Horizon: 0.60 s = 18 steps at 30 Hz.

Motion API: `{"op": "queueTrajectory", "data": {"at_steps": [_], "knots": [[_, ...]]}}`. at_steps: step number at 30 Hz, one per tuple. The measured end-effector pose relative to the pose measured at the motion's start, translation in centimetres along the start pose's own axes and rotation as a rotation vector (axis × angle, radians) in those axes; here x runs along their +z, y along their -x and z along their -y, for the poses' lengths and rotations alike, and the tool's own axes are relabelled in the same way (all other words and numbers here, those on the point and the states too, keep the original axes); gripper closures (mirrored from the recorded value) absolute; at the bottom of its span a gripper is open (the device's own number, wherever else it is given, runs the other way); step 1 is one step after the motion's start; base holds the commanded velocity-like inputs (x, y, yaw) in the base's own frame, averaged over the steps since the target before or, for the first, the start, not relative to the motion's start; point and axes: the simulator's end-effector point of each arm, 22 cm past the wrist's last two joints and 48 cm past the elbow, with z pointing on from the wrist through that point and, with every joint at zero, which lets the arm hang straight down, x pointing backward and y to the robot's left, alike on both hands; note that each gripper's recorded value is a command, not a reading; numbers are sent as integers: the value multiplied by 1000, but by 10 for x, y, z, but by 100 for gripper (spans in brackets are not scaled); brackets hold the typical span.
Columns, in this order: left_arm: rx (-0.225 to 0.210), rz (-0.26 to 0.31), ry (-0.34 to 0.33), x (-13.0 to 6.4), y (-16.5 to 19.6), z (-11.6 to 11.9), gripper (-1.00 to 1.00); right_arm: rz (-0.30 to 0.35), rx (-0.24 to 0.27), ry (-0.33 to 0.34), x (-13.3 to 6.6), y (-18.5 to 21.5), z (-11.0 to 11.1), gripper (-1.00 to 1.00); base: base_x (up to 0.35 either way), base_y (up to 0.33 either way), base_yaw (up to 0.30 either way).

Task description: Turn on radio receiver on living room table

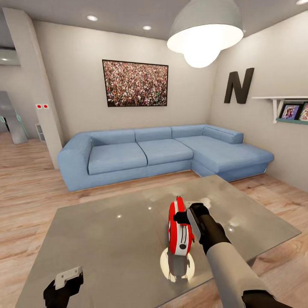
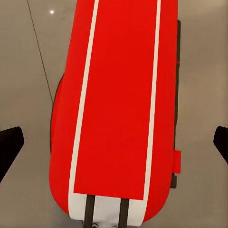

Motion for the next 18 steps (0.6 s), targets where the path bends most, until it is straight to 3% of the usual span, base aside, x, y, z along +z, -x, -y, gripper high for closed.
{"op": "queueTrajectory", "data": {"at_steps": [18], "knots": [[0, -1, 0, 0, 0, 0, -100, 0, -1, -2, 0, 0, 0, -100, 0, 0, 0]]}}
